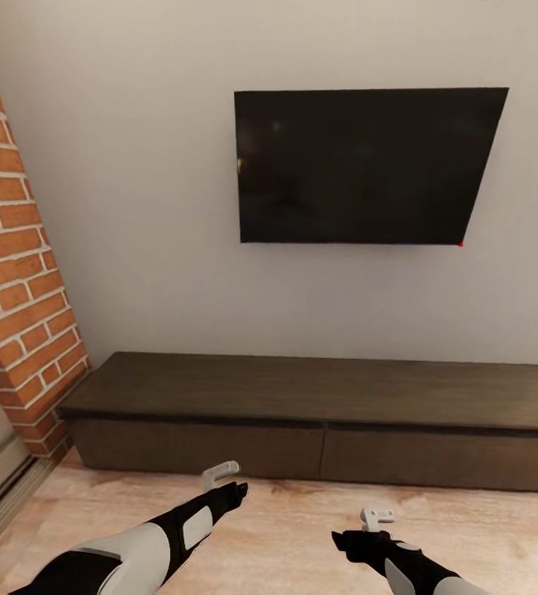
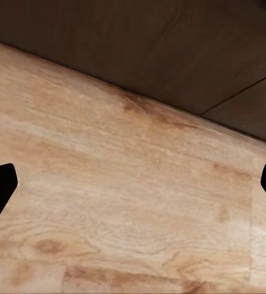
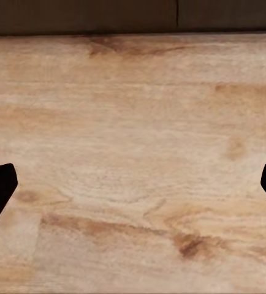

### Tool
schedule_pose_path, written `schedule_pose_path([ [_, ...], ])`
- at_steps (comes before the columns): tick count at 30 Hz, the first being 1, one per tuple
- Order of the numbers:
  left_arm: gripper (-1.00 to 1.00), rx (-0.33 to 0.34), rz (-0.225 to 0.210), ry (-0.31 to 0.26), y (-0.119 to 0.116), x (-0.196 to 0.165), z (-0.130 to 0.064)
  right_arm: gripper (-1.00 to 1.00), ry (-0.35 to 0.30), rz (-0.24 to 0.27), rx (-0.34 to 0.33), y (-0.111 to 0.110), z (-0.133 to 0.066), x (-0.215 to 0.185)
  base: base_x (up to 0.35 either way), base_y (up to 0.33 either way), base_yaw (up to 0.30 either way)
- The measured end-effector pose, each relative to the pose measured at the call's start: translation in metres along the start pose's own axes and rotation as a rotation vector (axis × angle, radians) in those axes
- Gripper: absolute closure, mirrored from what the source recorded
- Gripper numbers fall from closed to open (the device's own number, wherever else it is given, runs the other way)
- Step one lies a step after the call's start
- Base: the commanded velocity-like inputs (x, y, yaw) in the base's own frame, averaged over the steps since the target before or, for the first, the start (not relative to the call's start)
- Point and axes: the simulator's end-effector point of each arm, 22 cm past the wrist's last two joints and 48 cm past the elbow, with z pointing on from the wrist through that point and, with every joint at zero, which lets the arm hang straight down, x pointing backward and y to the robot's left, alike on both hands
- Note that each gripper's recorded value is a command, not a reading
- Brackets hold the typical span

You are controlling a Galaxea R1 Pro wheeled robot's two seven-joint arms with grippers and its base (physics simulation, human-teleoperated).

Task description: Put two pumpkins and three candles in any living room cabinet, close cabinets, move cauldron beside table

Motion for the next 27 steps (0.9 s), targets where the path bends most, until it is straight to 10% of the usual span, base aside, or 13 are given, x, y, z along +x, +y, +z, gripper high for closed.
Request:
schedule_pose_path([
  [14, -1.00, 0.000, 0.000, -0.001, 0.000, 0.000, 0.000, -1.00, 0.000, 0.000, 0.000, 0.000, 0.000, 0.000, 0.157, 0.311, 0.042],
  [27, -1.00, -0.021, -0.004, 0.011, 0.012, 0.008, -0.001, -1.00, 0.014, -0.011, 0.015, -0.004, 0.000, -0.002, 0.161, 0.032, 0.036],
])
